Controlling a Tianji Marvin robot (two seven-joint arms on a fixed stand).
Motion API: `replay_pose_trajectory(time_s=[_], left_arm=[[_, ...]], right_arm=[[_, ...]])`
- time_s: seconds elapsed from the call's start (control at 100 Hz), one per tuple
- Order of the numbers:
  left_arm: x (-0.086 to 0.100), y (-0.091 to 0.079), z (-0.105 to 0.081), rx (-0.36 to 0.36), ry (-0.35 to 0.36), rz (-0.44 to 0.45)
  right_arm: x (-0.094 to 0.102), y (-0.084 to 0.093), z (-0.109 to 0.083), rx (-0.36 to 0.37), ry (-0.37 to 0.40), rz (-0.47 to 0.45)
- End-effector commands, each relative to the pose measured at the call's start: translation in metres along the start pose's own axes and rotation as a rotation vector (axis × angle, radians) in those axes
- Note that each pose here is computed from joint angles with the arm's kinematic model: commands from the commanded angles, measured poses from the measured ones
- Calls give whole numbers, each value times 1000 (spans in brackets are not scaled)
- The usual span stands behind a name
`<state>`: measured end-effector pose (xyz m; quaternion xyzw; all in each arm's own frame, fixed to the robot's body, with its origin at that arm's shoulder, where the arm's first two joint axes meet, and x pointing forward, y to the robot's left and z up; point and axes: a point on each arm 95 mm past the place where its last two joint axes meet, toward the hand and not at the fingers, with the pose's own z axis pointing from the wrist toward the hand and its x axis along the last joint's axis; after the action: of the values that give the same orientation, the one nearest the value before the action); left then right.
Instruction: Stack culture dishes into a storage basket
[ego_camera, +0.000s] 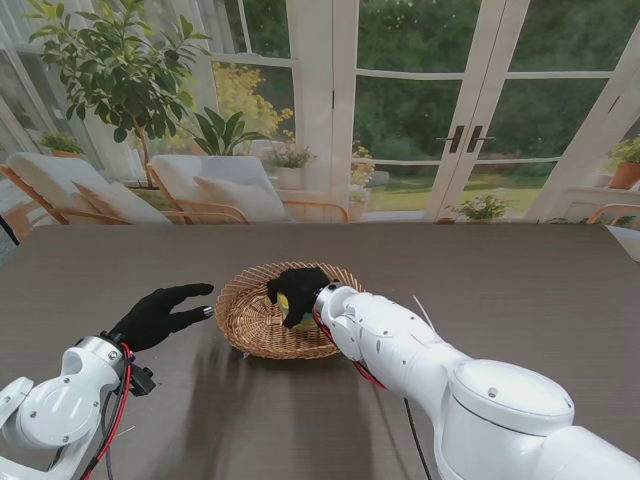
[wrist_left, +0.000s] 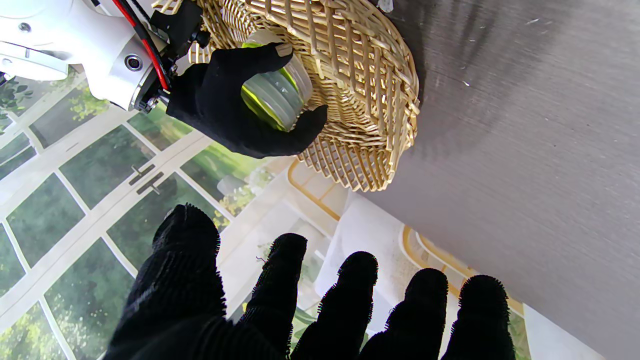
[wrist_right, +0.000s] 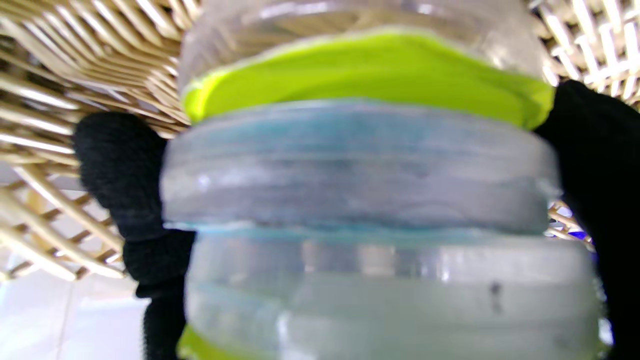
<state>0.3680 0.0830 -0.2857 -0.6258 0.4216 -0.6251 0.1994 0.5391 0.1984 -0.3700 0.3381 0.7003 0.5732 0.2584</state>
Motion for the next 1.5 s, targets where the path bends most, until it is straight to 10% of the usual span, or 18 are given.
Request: replay_pose_trajectory(time_s=[0.0,1.49], left_arm=[[-1,3,0,-22,0,-5],[-4,5,2,-39,5,-13]], right_arm=[[3,-2,1,21,4,-8],[6,-3,2,21,-4,-34]])
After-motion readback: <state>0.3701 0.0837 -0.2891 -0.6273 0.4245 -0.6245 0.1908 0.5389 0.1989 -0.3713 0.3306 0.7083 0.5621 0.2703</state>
